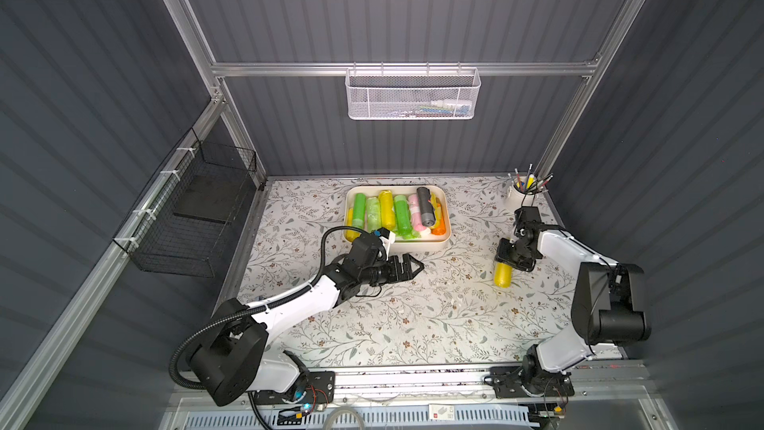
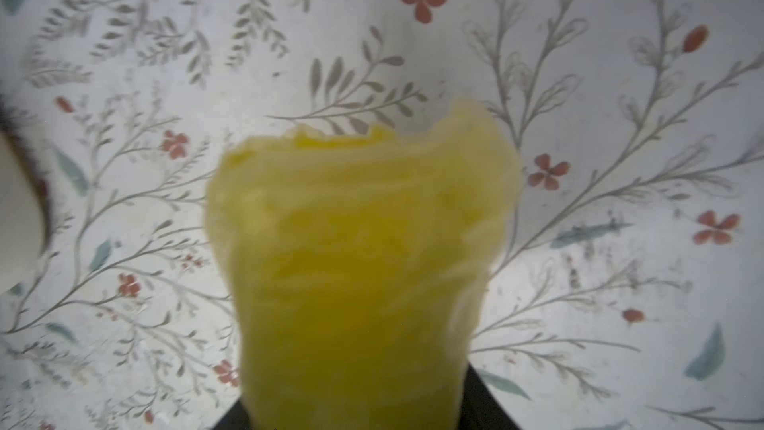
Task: Put the roll of trash bags into the storage box
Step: Pick up the roll of trash bags from the center of the board.
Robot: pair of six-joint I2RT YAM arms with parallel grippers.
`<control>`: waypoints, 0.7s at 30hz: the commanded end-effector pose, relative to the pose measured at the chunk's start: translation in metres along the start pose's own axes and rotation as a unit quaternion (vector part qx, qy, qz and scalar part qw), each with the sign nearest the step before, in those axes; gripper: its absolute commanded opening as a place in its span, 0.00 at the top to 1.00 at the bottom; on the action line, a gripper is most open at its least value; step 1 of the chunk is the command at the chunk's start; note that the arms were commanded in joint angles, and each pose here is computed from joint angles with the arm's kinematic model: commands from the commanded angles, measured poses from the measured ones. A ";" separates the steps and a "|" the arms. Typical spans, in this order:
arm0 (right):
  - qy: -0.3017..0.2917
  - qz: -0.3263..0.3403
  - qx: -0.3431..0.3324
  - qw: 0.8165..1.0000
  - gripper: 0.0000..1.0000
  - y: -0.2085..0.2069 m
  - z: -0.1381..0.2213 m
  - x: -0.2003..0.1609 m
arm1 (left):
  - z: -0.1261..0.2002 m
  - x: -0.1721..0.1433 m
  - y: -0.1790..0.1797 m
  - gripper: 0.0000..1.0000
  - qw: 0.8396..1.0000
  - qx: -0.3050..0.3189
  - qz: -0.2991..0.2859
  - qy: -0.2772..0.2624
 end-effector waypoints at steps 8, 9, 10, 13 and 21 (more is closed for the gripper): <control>-0.035 -0.007 0.105 0.994 0.53 0.040 0.057 -0.020 | 0.003 0.016 -0.010 0.00 1.000 -0.002 -0.015 -0.025; -0.038 -0.006 0.111 0.993 0.53 0.042 0.064 -0.021 | 0.004 0.017 -0.010 0.00 1.000 -0.001 -0.015 -0.027; -0.042 -0.005 0.115 0.992 0.53 0.044 0.069 -0.021 | 0.004 0.018 -0.010 0.00 0.999 0.000 -0.016 -0.030; -0.050 0.004 0.133 0.990 0.53 0.055 0.085 -0.023 | 0.009 0.021 -0.009 0.00 0.999 0.010 -0.021 -0.038; -0.059 0.042 0.168 0.983 0.53 0.097 0.112 -0.030 | 0.042 0.039 0.002 0.00 0.995 0.061 -0.042 -0.070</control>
Point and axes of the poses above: each gripper's point midway between its finger pads, its own z axis back along the fingers, its own y axis along the line the jaws close on, x = y × z, the point moved 2 cm from there along z, back along the fingers, and after that the axes turned 11 degrees about -z, right-handed, at the moved point
